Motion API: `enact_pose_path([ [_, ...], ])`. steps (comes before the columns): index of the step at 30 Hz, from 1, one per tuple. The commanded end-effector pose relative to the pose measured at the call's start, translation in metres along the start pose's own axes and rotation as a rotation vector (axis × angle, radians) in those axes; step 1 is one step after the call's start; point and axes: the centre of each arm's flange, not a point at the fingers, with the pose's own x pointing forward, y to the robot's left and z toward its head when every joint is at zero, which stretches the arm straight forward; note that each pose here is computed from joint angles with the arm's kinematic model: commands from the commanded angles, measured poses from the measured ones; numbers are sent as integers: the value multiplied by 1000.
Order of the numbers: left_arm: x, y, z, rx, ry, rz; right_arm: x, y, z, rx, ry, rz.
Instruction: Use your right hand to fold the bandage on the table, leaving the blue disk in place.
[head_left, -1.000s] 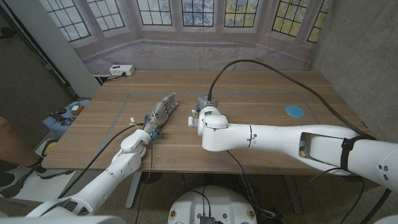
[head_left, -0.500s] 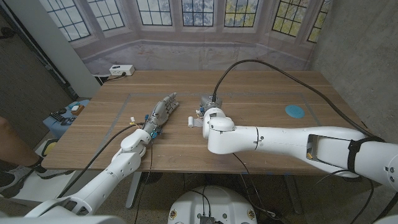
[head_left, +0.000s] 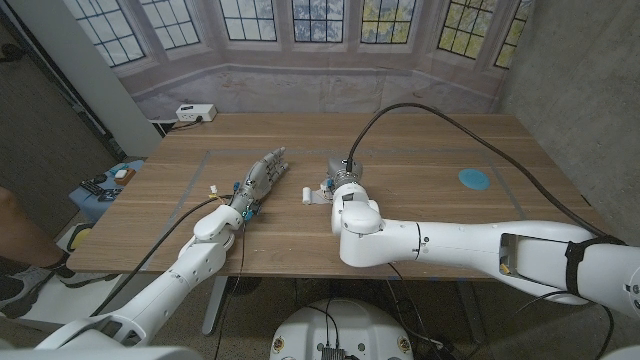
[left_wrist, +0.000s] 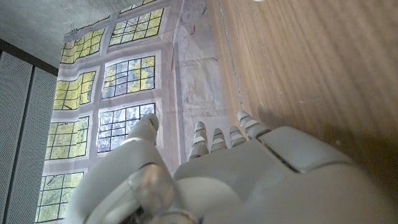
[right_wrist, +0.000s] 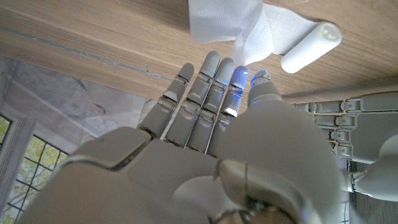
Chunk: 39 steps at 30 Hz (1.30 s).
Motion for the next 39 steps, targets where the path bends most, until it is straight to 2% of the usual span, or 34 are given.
enact_pose_path([
  [1,3,2,14,26,-13,-5,-2,6,-4,-11,2,-25],
  [9,6,2,22,39,-27,-10,-3,12,-5,-23,-3,-41],
  [17,9,2,24,44,-25,-15,-9,18,-5,-64,-17,-83],
  [26,11,1,26,52,-25,-22,-15,22,-3,-76,-30,-99],
  [35,12,1,27,54,-20,-26,-16,27,0,-80,-47,-95],
  [39,12,1,27,56,-18,-25,-17,30,1,-97,-72,-91],
])
